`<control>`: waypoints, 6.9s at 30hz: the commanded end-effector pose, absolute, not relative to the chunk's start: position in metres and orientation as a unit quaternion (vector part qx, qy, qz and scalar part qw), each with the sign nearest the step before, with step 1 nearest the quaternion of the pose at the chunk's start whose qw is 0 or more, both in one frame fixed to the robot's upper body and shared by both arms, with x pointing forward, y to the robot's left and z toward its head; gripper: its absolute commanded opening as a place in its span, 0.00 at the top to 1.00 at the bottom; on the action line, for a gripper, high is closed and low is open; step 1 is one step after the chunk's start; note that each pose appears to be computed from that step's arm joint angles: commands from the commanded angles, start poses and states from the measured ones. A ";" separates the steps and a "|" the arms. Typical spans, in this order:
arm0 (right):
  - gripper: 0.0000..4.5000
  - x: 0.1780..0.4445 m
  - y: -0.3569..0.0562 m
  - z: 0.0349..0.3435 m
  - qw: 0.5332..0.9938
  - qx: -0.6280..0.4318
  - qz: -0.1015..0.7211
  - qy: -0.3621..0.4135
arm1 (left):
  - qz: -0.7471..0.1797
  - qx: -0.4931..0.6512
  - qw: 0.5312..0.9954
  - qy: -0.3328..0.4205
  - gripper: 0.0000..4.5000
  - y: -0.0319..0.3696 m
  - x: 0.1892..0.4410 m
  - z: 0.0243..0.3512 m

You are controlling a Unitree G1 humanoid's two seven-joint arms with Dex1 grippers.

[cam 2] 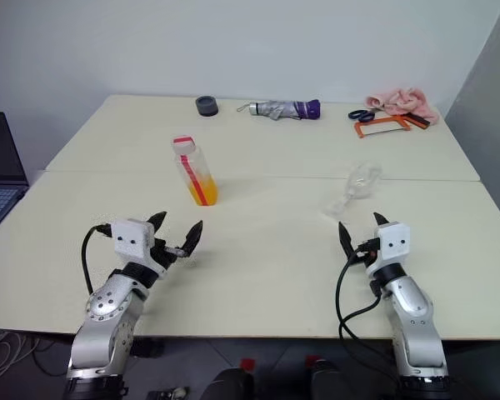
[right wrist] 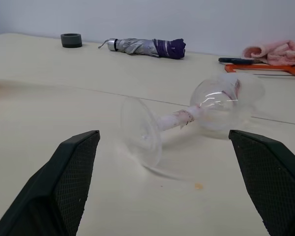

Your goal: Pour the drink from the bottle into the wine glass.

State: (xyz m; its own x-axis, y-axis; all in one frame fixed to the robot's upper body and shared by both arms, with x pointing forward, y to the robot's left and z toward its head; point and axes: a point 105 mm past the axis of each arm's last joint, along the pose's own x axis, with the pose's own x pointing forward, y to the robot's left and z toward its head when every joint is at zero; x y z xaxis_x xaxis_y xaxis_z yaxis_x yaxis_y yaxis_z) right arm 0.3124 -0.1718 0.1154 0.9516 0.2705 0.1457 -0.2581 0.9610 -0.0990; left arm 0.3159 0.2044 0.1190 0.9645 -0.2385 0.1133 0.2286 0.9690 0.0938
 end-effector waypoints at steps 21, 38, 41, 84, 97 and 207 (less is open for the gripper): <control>0.00 0.269 -0.093 0.174 0.878 -0.047 0.472 -0.065 | -0.010 0.071 0.994 -0.079 0.02 0.200 0.361 0.158; 0.00 0.279 -0.084 0.184 0.864 -0.066 0.492 -0.081 | 0.007 0.053 0.995 -0.081 0.02 0.184 0.402 0.172; 0.00 0.281 -0.083 0.186 0.863 -0.065 0.493 -0.085 | 0.008 0.051 0.995 -0.085 0.02 0.181 0.409 0.177; 0.00 0.282 -0.069 0.196 0.840 -0.070 0.529 -0.098 | 0.039 0.061 0.993 -0.095 0.59 0.178 0.441 0.199; 0.00 0.281 -0.074 0.204 0.845 -0.078 0.517 -0.109 | -0.157 0.037 0.979 -0.122 0.59 0.129 0.423 0.205; 0.00 0.287 -0.044 0.240 0.921 -0.060 0.358 -0.139 | -0.674 0.116 0.726 -0.073 0.60 0.047 0.340 0.202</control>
